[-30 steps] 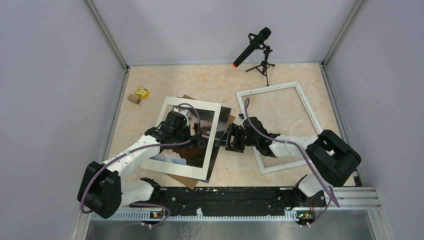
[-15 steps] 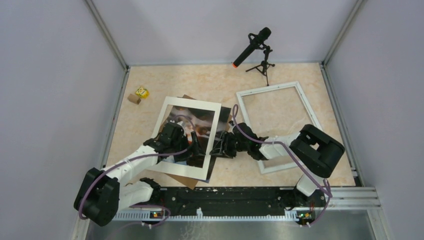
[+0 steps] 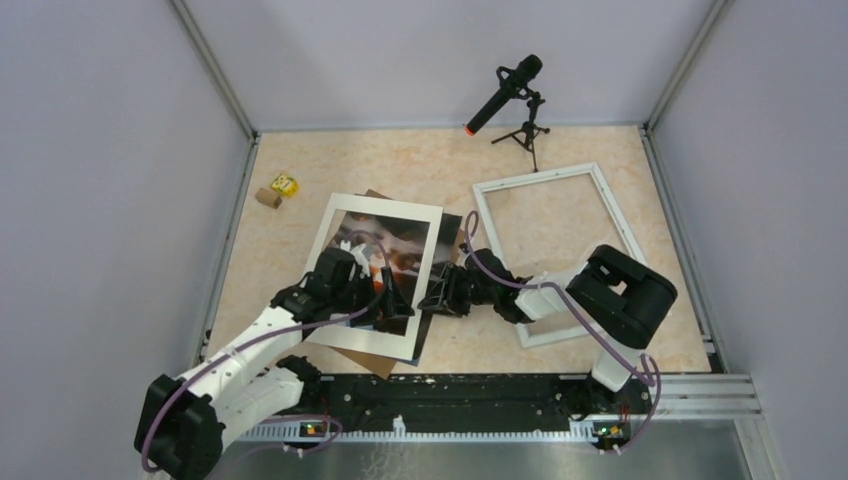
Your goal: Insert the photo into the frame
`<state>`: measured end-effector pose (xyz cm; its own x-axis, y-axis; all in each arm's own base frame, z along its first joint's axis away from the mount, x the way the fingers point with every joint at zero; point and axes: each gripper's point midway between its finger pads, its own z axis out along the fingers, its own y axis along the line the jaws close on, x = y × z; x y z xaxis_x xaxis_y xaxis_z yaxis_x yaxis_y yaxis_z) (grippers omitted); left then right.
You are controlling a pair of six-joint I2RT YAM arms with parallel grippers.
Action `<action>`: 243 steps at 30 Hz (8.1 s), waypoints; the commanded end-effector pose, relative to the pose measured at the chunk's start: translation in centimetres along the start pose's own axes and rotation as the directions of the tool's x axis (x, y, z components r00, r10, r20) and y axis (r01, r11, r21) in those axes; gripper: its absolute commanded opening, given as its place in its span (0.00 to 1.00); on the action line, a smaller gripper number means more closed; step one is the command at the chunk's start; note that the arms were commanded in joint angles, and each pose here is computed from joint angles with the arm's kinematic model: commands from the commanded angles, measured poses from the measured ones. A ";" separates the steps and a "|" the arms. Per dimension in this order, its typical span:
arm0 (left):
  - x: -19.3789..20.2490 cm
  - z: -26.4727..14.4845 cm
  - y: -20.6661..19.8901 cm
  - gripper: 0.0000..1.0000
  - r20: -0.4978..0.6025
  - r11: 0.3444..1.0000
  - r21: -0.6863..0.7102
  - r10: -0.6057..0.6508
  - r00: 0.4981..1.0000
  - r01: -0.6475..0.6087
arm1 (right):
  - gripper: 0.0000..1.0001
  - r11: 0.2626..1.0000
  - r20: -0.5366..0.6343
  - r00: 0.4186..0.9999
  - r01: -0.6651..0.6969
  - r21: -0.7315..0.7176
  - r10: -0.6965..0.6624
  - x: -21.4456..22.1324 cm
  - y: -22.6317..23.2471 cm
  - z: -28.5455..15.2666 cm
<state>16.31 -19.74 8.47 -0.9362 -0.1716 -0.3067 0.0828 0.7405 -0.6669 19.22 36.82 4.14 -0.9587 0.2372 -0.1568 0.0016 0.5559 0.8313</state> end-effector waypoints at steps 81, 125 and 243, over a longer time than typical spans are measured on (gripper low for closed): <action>4.5 4.7 -0.6 0.98 -0.149 0.986 0.137 -0.070 0.986 0.091 | 0.56 0.994 -0.003 0.998 -0.058 -0.096 0.058 1.6 -0.5 -3.5; 5.0 3.9 3.4 0.98 -0.117 0.997 -0.071 -0.025 0.993 0.016 | 0.64 0.985 -0.113 0.982 0.162 0.063 -0.154 -2.2 -3.1 -2.4; -16.9 -6.4 -18.6 0.98 0.561 0.777 0.016 0.515 0.649 -0.630 | 0.00 0.068 -0.339 0.521 0.614 0.786 -0.783 -12.3 0.0 -34.5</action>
<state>27.85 -26.77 29.22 -0.4440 -0.0859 -0.8919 0.6447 0.6606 -0.3846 21.39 4.67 28.16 -0.5843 -0.5646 -0.5829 -0.2884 0.8159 -0.5011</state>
